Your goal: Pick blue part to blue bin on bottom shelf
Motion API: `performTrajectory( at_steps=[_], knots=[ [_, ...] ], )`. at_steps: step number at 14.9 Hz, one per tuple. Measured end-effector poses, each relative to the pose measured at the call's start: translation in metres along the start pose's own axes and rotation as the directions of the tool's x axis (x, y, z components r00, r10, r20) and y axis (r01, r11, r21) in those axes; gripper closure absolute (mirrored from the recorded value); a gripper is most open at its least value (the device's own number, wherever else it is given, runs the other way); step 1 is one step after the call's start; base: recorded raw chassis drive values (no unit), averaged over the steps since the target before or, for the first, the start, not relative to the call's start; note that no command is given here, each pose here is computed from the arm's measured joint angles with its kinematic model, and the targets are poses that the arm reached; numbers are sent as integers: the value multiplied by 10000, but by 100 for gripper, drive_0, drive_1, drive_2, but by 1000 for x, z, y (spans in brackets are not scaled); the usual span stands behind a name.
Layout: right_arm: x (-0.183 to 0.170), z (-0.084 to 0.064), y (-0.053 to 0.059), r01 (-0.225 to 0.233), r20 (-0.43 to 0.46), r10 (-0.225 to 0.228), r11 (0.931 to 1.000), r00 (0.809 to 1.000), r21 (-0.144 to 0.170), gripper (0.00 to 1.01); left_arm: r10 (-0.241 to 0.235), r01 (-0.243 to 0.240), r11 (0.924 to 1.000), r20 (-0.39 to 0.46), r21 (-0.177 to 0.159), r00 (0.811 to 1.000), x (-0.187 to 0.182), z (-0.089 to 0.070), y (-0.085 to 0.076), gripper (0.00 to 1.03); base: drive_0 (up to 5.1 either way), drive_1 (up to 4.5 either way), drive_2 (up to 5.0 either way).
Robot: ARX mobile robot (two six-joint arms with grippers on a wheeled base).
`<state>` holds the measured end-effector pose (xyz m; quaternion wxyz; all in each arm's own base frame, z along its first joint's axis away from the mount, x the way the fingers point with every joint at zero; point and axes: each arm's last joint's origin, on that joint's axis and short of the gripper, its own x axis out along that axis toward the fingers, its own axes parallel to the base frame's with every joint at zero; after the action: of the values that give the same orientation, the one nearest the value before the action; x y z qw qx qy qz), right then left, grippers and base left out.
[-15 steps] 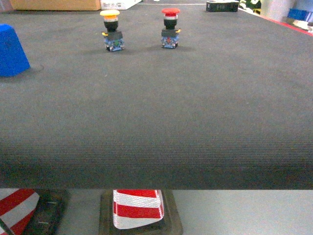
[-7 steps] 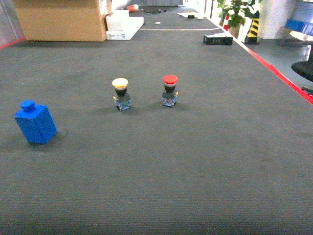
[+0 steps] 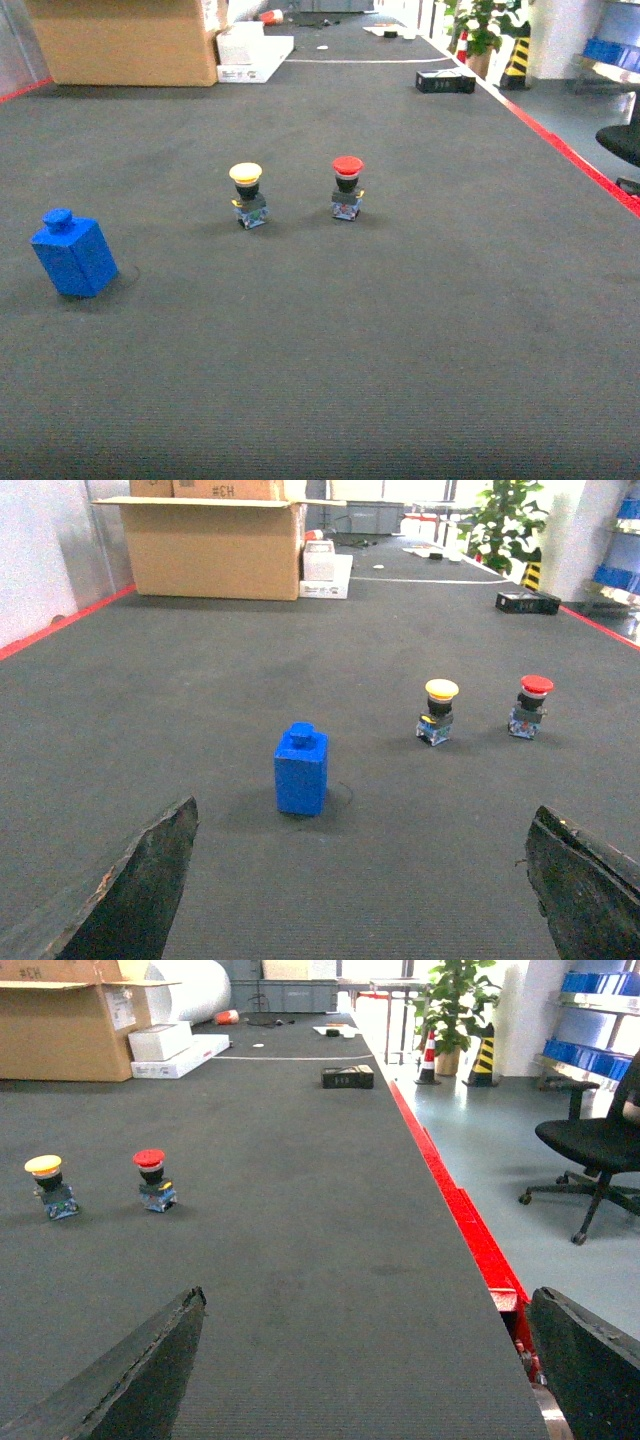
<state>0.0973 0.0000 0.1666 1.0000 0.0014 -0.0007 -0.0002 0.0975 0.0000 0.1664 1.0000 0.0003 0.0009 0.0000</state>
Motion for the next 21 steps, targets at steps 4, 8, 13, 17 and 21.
performTrajectory(
  at_steps=[4, 8, 13, 17, 21],
  knots=[
    [0, 0, 0, 0, 4, 0, 10000, 10000, 0, 3, 0, 0, 10000, 0, 0, 10000, 0, 0, 0, 5, 0, 0, 0],
    [0, 0, 0, 4, 4, -4, 10000, 10000, -4, 3, 1274, -1311, 9913, -1763, -90, 9761, 16, -7, -9, 5, 0, 0, 0],
    [0, 0, 0, 0, -4, 0, 10000, 10000, 0, 3, 643, -746, 9957, -1683, -556, 9836, 75, 2, -5, 5, 0, 0, 0],
    [0, 0, 0, 0, 4, 0, 10000, 10000, 0, 3, 538, -651, 9958, -1638, -645, 9850, 108, 4, 0, 5, 0, 0, 0],
    [0, 0, 0, 0, 0, 0, 10000, 10000, 0, 3, 307, -530, 9967, -3222, -608, 9462, 175, -35, 13, 5, 0, 0, 0]
  ],
)
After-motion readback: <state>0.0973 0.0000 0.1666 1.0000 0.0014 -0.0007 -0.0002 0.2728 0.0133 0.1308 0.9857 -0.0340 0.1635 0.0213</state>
